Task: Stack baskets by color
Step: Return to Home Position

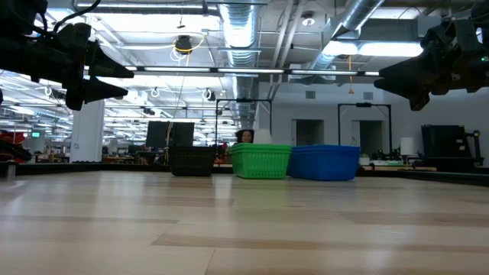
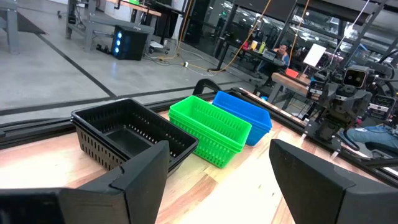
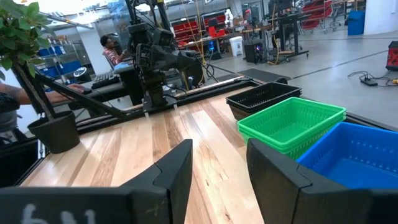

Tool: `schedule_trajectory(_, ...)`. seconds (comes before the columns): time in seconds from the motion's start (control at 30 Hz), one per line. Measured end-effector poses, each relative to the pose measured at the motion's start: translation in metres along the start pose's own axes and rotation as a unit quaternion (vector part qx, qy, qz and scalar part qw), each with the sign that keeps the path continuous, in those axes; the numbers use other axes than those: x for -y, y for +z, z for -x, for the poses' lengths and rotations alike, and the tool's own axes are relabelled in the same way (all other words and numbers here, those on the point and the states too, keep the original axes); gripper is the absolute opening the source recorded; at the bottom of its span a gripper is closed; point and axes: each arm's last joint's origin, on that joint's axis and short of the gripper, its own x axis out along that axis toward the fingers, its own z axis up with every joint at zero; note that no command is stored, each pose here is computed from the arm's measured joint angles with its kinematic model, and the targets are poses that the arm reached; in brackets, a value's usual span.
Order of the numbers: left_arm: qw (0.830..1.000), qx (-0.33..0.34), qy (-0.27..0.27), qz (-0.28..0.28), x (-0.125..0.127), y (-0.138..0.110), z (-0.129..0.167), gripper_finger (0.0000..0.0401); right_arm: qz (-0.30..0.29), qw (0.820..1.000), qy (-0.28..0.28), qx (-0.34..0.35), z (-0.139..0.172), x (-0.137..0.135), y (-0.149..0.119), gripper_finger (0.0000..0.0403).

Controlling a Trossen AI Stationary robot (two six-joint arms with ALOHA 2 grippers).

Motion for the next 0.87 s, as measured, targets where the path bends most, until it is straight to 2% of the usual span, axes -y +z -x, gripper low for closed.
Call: schedule_trajectory(0.87,1.0,0.0,0.0,0.0,0.0,0.0,0.0,0.0265,0.0,1.0,0.0,0.0,0.0,0.0,-0.0001,0.0171)
